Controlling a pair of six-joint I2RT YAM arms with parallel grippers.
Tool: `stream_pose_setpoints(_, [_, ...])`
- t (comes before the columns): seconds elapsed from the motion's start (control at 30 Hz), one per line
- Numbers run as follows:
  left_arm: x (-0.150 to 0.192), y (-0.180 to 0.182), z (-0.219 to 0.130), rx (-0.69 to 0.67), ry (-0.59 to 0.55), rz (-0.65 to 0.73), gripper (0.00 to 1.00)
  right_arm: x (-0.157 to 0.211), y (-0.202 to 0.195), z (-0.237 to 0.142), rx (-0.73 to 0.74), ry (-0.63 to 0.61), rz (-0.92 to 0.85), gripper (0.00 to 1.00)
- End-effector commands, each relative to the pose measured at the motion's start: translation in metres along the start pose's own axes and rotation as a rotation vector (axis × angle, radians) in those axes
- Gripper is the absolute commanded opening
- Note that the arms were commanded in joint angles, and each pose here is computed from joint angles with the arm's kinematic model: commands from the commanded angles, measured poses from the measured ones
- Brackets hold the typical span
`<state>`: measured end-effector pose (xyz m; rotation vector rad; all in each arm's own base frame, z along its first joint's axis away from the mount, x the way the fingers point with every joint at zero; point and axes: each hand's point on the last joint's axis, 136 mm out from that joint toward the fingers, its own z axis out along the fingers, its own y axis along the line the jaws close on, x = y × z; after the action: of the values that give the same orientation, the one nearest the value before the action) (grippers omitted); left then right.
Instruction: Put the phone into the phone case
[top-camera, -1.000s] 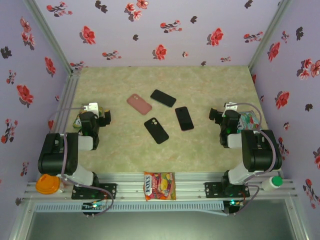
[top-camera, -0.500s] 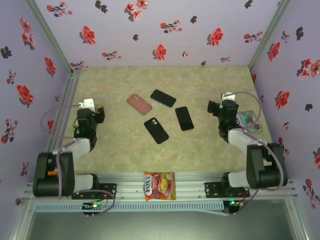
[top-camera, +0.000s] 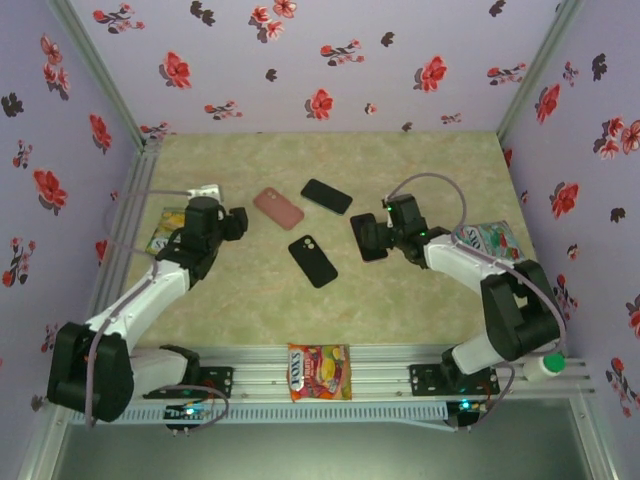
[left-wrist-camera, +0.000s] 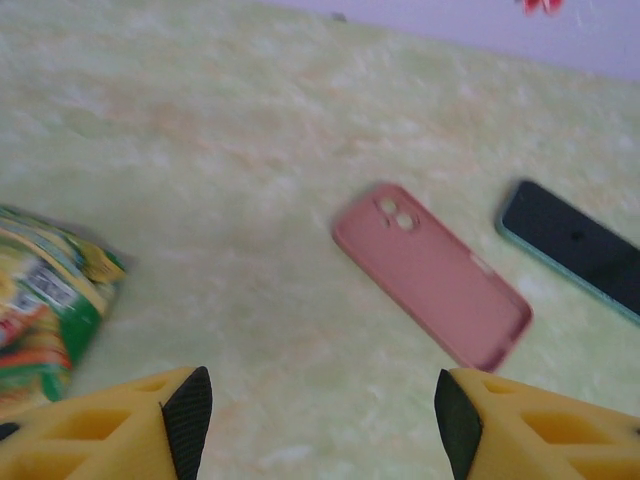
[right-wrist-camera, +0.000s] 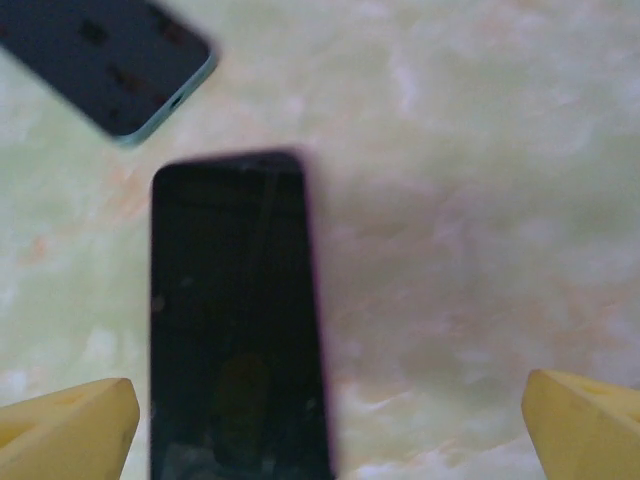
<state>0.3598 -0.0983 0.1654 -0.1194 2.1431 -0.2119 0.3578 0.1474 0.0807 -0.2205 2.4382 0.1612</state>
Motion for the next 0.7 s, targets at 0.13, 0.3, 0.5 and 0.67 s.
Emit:
stream_pose_setpoints(0.13, [0.011,-0.02,0.016,0.046,0.092,-0.031,0.63,0.012,0.023,0.018,-0.034,0.097,-0.018,0.99])
stream_pose_setpoints(0.3, [0.014,-0.029,0.021,0.076,0.113,-0.034,0.63,0.021,0.025,0.036,-0.006,0.148,-0.043,0.99])
stream_pose_setpoints(0.5, [0.012,-0.031,0.021,0.082,0.104,-0.035,0.63,0.018,0.027,0.044,0.004,0.15,-0.052,0.99])
stream_pose_setpoints(0.67, [0.014,-0.03,0.024,0.076,0.111,-0.034,0.63,0.017,0.026,0.05,0.022,0.164,-0.066,0.99])
